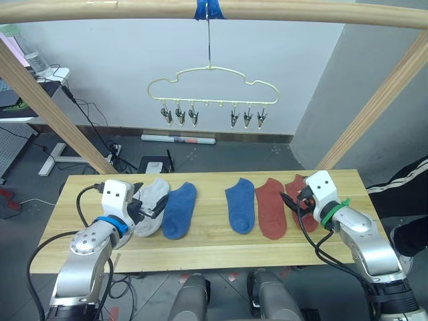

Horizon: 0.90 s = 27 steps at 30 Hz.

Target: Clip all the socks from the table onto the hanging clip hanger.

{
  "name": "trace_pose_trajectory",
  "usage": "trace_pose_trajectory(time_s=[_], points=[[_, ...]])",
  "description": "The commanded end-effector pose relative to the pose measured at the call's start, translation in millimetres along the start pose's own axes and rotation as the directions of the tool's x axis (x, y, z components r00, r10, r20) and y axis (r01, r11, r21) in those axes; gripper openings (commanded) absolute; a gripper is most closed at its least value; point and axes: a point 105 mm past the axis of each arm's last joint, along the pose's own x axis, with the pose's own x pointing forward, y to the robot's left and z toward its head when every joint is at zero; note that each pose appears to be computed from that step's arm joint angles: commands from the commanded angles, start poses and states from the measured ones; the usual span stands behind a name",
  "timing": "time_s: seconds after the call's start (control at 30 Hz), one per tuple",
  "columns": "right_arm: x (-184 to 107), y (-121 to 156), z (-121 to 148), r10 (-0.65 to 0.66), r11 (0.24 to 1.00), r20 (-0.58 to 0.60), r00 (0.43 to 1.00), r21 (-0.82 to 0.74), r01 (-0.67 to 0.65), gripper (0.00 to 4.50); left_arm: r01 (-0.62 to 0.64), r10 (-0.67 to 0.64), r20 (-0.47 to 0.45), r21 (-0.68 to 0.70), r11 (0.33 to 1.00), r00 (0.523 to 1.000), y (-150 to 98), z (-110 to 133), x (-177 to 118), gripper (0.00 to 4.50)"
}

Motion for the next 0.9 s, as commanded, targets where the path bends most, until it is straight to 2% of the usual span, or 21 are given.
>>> trace_pose_trajectory(time_s=[0.03,0.23,0.37,0.43,0.57,0.7,0.9], points=[[-4.3,-3.1,13.1,-0.003,1.000,0.042,0.999,-0.022,0.004,4.50,-0.022,0.022,0.017,0.026,0.999,1.000,6.7,6.5,-2.3,4.47],[-4.2,-3.3,16.5,0.005,1.000,0.050,0.999,-0.030,-0.004,4.50,-0.009,0.009,0.040,-0.013,1.000,0.999,9.9,6.2,-5.1,4.47],[-7.7,11.7,42.5,0.139,0.990,0.143,0.980,-0.056,-0.132,4.50,-0.066,0.076,0.144,-0.072,0.995,0.987,21.1,27.5,-16.7,4.47],[-10.8,16.8,50.0,0.184,0.982,0.166,0.969,-0.065,-0.175,4.50,-0.075,0.090,0.167,-0.094,0.993,0.982,22.0,33.5,-20.7,4.47],[-16.0,22.9,70.0,0.229,0.973,0.238,0.944,-0.035,-0.227,4.50,-0.083,0.107,0.224,-0.112,0.990,0.969,20.6,53.0,-22.3,4.47],[-23.3,35.1,114.8,0.310,0.946,0.385,0.869,-0.031,-0.323,4.50,-0.053,0.098,0.320,-0.147,0.988,0.942,11.7,94.0,-3.8,4.47],[-19.2,36.1,151.5,0.334,0.936,0.452,0.827,-0.053,-0.349,4.50,-0.115,0.177,0.386,-0.179,0.977,0.906,27.3,129.1,17.2,4.47]])
